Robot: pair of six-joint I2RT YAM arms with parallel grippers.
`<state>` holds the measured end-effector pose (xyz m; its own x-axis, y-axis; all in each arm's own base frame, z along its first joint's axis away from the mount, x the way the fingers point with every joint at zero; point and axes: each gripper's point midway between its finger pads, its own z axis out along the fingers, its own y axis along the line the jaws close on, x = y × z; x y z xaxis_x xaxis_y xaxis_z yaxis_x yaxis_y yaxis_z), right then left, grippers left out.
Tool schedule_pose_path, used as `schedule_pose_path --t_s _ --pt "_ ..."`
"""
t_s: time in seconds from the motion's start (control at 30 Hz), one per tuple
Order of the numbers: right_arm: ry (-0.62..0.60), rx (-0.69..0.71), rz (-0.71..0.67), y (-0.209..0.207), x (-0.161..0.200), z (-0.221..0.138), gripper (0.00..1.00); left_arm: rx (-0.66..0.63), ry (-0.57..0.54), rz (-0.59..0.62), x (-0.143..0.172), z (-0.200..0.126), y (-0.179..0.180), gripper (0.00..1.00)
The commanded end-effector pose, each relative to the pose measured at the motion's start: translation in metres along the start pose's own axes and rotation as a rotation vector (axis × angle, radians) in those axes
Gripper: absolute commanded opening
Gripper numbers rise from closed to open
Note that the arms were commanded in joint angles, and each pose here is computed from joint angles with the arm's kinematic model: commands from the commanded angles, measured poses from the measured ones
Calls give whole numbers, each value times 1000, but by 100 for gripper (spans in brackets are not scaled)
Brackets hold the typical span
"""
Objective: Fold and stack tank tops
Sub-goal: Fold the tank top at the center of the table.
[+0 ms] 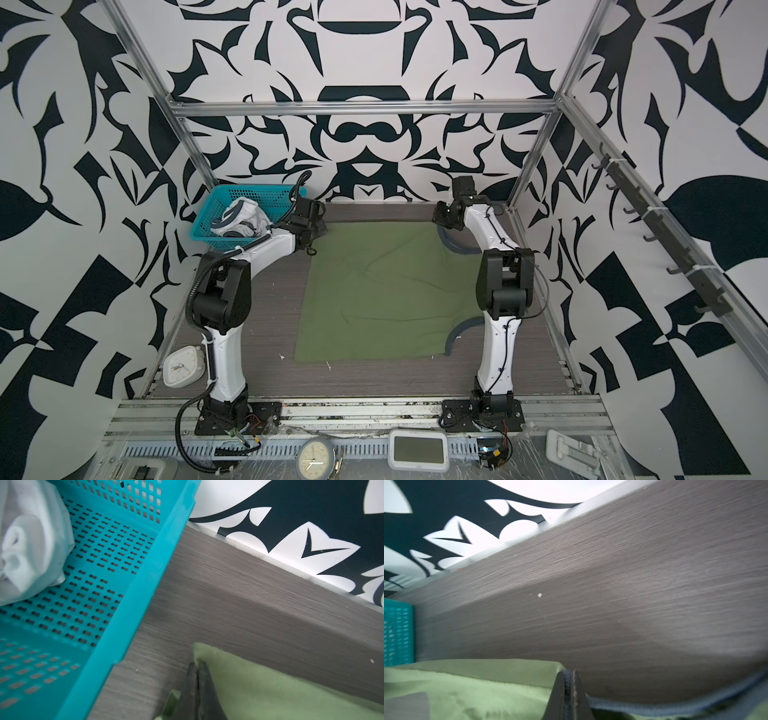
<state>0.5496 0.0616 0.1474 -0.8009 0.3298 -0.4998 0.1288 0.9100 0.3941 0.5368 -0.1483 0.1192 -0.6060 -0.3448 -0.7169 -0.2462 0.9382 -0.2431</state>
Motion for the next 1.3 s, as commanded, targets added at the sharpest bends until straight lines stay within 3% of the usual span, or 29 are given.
schedule_pose_path --t_s 0.0,0.3,0.73,0.8,0.87,1.0,1.13,1.27 --pt "-38 -25 -22 5 1 -10 0 12 -62 -41 -11 -21 2 0" --pt "-24 -23 -5 -8 45 -26 0 44 -31 -56 27 -48 19 0" --pt "-42 22 91 -40 113 -41 0 52 79 -69 105 -65 45 0" --pt "-28 45 106 -48 125 -39 7 64 103 -70 119 -67 44 6" --pt "-9 43 118 -50 134 -39 22 47 110 -76 128 -72 49 27" --pt "-8 42 131 -48 137 -49 39 -20 66 -136 122 -89 70 49" --pt "6 48 144 -45 135 -57 46 -40 48 -118 106 -100 68 59" --pt "35 81 148 -47 137 -49 47 -55 130 -69 109 -90 56 61"
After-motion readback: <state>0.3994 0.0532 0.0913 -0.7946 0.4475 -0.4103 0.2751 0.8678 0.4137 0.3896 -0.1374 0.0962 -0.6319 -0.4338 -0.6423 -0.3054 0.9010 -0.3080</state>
